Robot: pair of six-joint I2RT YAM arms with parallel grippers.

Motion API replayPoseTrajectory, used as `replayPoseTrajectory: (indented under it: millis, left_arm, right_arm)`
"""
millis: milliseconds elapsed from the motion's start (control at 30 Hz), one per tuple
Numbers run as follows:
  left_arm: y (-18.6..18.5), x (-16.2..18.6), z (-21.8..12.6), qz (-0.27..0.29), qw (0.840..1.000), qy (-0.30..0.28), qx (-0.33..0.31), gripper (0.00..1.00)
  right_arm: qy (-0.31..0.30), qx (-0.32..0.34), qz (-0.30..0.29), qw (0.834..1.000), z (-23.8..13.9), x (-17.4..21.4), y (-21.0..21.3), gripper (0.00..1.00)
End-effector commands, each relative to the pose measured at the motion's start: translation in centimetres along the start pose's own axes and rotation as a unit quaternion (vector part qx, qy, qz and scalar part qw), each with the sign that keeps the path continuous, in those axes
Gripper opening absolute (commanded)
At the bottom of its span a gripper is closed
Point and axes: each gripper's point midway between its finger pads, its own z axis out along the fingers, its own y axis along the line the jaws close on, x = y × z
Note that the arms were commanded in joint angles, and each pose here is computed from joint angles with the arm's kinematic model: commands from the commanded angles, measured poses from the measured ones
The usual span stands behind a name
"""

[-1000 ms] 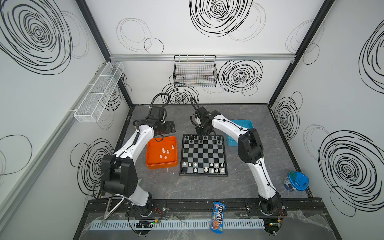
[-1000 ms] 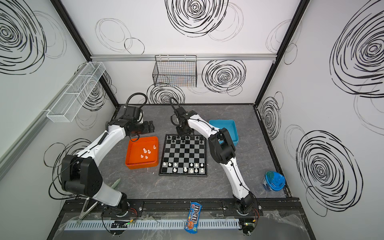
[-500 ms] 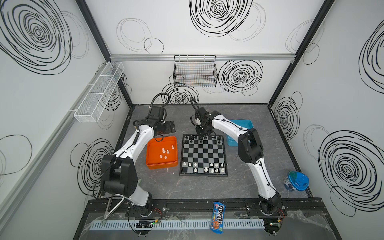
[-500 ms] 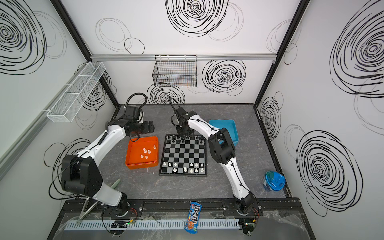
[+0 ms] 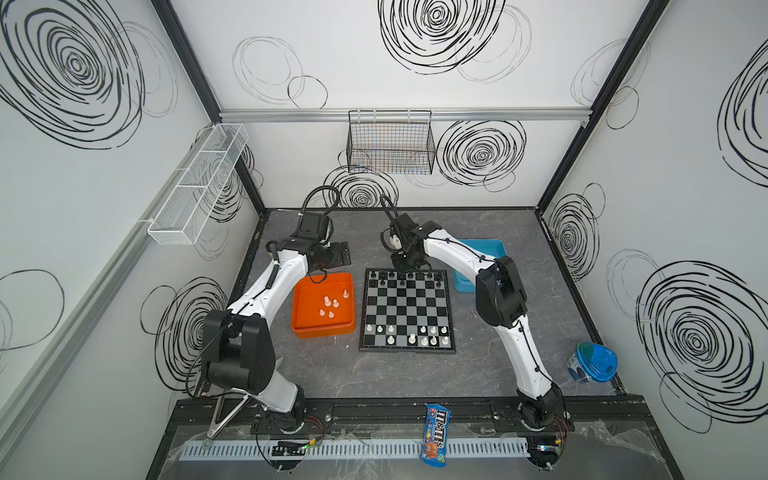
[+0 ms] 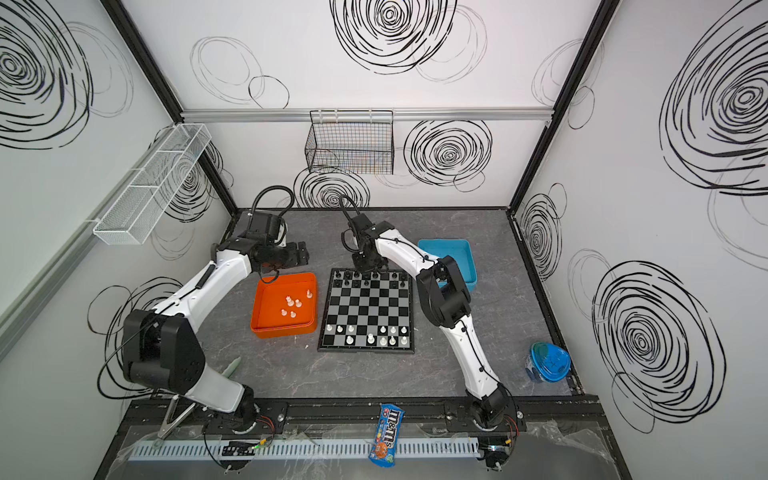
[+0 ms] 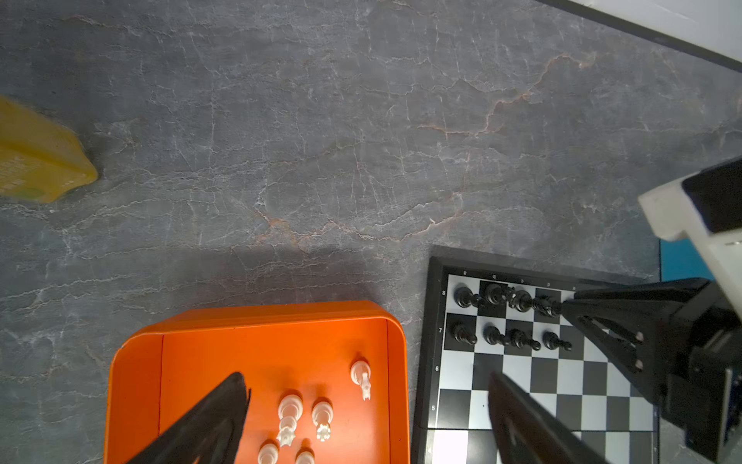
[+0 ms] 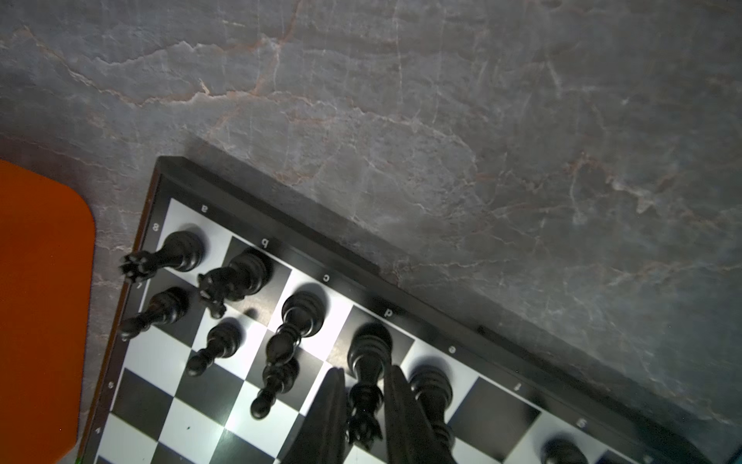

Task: Set up the chess pieces on the board
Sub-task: 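Lower the black king onto its back-rank square and open the right gripper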

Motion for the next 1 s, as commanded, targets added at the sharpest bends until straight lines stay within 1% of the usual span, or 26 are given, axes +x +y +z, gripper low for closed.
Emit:
replayPoseTrajectory:
  millis: [0, 167, 967]
  left_arm:
    - [0.40, -0.50, -0.33, -0.009, 1.000, -0.014, 0.001, 0.96]
    - [0.39, -0.49, -0.28, -0.009, 1.000, -0.013, 0.001, 0.96]
    - [0.30, -0.51, -0.03, -0.010, 1.000, -0.011, 0.003, 0.96]
  right_arm:
    - [-0.001, -0.004, -0.004, 1.000, -0.30, -0.23, 0.50, 0.21]
    - [-0.001, -0.004, -0.004, 1.000, -0.25, -0.27, 0.46, 0.20]
    - [-0.005, 0.019, -0.009, 1.000, -0.18, -0.88, 0.00, 0.20]
